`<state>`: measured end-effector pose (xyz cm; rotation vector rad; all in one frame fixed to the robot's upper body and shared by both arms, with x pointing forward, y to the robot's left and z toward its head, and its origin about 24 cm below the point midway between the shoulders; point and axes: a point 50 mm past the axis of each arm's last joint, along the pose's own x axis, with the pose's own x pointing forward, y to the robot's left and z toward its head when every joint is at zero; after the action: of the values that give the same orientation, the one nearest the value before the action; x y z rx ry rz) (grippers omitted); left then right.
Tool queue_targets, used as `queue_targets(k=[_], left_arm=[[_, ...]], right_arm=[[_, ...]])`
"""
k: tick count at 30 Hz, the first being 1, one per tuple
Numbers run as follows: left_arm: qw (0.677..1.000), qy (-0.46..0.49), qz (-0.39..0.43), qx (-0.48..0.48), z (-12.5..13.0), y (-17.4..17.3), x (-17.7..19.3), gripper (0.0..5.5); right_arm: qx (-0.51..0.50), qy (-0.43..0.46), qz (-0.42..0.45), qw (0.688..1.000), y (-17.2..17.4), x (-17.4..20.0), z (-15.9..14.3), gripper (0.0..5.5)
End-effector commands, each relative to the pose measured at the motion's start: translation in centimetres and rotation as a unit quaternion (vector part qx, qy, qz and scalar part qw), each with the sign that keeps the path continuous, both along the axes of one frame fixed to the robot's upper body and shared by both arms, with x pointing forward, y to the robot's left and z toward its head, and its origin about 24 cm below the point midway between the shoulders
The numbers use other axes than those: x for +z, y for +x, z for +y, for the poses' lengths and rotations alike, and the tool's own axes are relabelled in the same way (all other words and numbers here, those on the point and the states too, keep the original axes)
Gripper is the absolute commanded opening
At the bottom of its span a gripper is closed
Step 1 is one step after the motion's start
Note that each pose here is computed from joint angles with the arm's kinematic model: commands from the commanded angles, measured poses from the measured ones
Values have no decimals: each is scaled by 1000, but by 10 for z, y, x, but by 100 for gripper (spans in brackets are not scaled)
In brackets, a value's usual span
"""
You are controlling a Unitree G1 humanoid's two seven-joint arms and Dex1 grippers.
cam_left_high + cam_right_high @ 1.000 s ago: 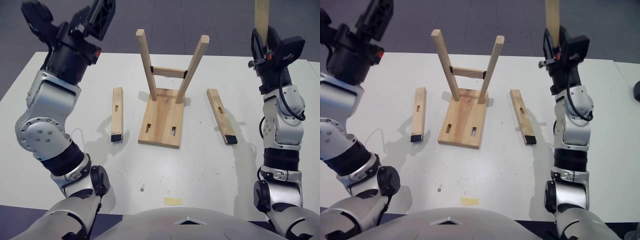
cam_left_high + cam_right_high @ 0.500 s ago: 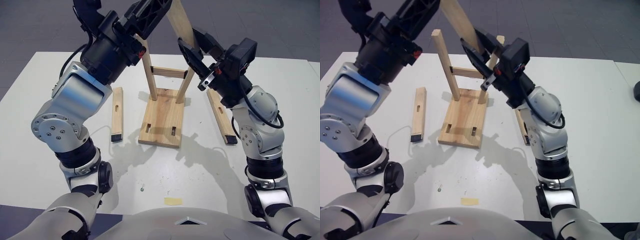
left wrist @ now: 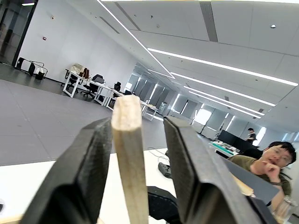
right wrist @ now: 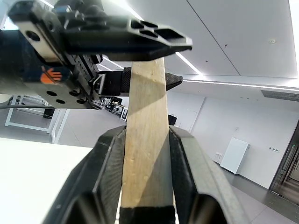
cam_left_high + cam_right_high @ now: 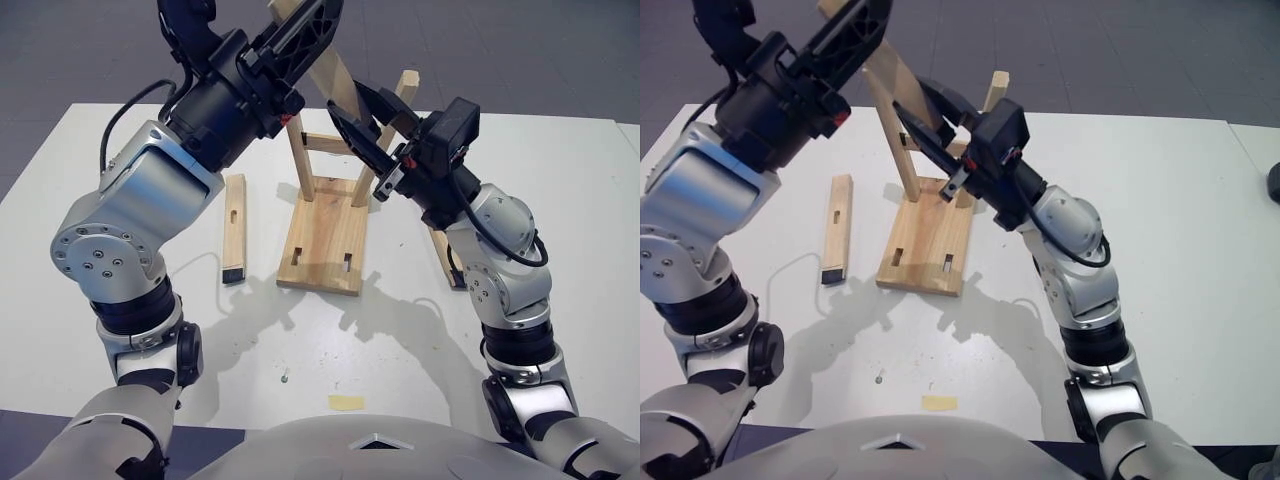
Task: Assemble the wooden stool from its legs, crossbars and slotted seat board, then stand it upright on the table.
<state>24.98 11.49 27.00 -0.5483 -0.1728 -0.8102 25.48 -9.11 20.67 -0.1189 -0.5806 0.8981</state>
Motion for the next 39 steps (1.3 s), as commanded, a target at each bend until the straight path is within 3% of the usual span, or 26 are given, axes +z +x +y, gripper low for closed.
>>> queue_targets(k=[1, 5, 9, 12, 15, 20, 25, 30, 35, 39], left_arm=[[999, 24, -46, 7, -1, -7, 13, 99], [998, 29, -59, 11, 1, -9, 17, 42], [996, 20, -85, 31, 8, -9, 27, 41], [991, 12, -84, 107, 36, -6, 30, 41], [973, 45, -24, 226, 69, -1, 5, 41], [936, 127, 99, 312, 77, -3, -72, 41], [903, 113, 144, 390, 93, 10, -121, 41], [883, 101, 135, 437, 115, 12, -133, 41], [883, 89, 138, 440, 120, 19, -138, 41], [887, 85, 139, 432, 111, 26, -141, 41]], right_arm=[[6, 0, 5, 1000, -2, 0, 1, 130], [6, -1, 10, 1000, -1, -1, 1, 130], [-2, -7, 14, 1000, 0, -4, -1, 130], [-32, -8, 23, 999, 5, -7, -6, 190], [-87, -12, 35, 995, 11, -14, -24, 242], [-155, -13, 56, 986, 13, -26, -46, 317], [-170, -14, 58, 984, 13, -29, -50, 385], [-163, -15, 57, 985, 15, -29, -48, 464], [-162, -16, 60, 985, 14, -32, -47, 540], [-163, -16, 61, 985, 15, -32, -46, 540]])
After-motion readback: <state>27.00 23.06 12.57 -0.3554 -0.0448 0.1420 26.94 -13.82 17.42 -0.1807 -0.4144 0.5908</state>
